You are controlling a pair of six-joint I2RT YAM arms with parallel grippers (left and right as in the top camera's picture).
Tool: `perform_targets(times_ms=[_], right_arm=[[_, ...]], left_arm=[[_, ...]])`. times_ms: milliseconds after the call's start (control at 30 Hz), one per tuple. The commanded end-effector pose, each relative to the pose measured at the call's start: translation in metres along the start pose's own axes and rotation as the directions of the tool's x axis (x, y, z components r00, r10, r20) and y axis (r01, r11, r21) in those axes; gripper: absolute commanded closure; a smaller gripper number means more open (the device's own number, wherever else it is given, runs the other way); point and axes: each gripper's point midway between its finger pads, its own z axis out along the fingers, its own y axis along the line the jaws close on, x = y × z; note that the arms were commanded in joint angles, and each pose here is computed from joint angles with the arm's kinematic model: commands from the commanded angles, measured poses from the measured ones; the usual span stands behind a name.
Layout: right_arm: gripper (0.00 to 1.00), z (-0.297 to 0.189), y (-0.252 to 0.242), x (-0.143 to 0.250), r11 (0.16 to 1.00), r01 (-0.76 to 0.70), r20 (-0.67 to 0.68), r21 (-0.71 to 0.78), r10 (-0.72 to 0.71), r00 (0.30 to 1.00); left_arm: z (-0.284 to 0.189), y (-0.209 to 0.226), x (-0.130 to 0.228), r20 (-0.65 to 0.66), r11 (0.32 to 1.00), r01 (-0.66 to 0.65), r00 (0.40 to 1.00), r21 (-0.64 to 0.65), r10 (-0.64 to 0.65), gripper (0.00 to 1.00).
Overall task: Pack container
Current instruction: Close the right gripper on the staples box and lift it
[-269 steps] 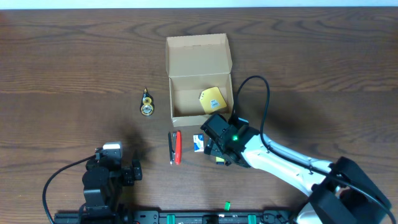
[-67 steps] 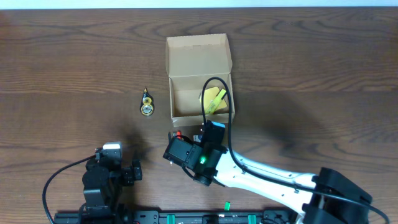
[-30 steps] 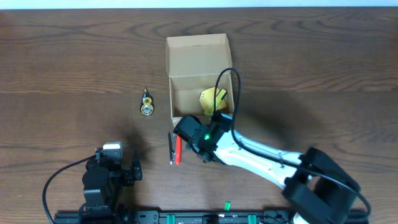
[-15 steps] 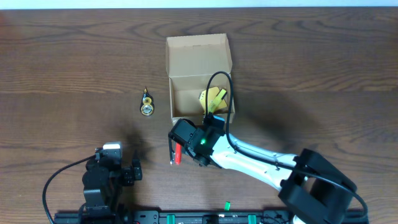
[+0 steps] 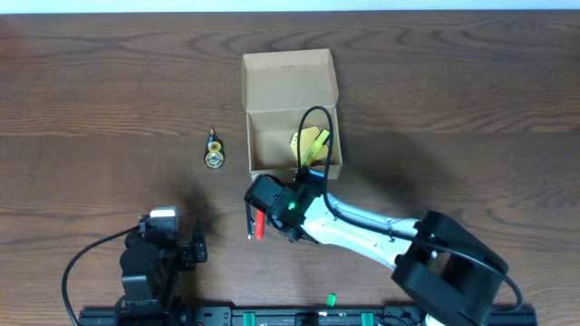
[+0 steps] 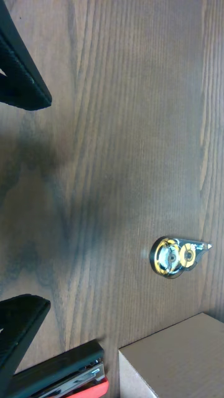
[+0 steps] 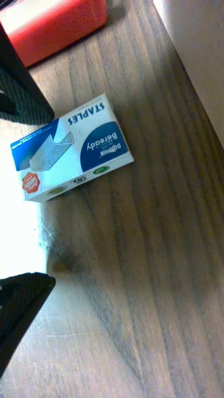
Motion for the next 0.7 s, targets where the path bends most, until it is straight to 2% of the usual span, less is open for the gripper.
perform_targets(times_ms=[0, 667], right_arm=[[0.30, 0.003, -0.002, -0.001, 1.000, 0.008, 0.015, 0.014, -0.008, 1.000], [0.54, 0.000, 0.004, 0.010, 0.999, 0.041, 0.014, -0.001, -0.041, 0.999]], left_arm=[[0.002, 0.004, 0.004, -0.007, 1.000, 0.007, 1.000, -0.021, -0.008, 0.05], [0.002, 0.004, 0.004, -0.007, 1.000, 0.007, 1.000, -0.021, -0.008, 0.05]])
